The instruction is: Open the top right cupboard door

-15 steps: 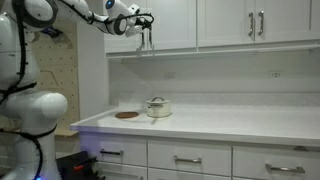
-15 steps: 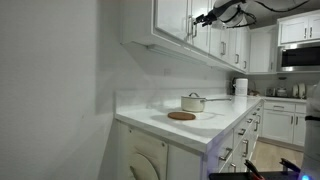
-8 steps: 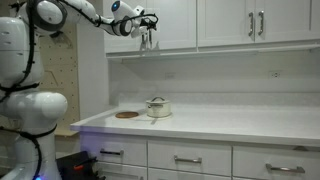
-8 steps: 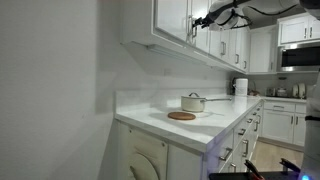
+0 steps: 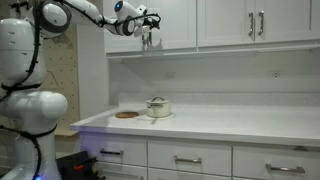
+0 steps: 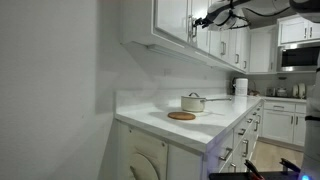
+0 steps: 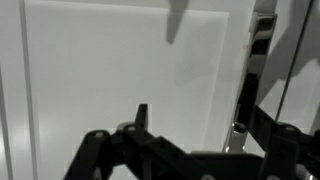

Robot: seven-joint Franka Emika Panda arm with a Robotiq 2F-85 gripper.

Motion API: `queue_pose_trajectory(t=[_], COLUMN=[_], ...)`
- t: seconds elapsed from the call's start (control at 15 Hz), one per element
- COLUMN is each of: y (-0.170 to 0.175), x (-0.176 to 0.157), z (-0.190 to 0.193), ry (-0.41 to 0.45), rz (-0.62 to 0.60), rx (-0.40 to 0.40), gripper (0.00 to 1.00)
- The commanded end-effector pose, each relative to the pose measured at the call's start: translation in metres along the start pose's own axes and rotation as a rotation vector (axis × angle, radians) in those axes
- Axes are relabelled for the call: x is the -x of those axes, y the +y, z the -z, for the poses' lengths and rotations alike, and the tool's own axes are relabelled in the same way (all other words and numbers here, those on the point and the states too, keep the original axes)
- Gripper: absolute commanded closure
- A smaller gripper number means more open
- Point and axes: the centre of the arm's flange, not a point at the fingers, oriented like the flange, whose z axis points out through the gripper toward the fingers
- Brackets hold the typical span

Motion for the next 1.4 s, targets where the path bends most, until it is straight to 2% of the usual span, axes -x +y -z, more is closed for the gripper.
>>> queue_pose_trajectory(t=[0.0,0.33,0.6,1.33], y=[0.005,0.0,0.003,0.032], x=[-0.01,-0.009,-0.008,-0.012], z=[-0.013,-0.014,-0.014,0.024], ry=[0.01,-0.001,-0.009,-0.042], rz=[-0.003,0.0,-0.011,-0.145], rx=[0.002,0.01,0.043,0.186], gripper=[0.34,0.73,0.99,0.99])
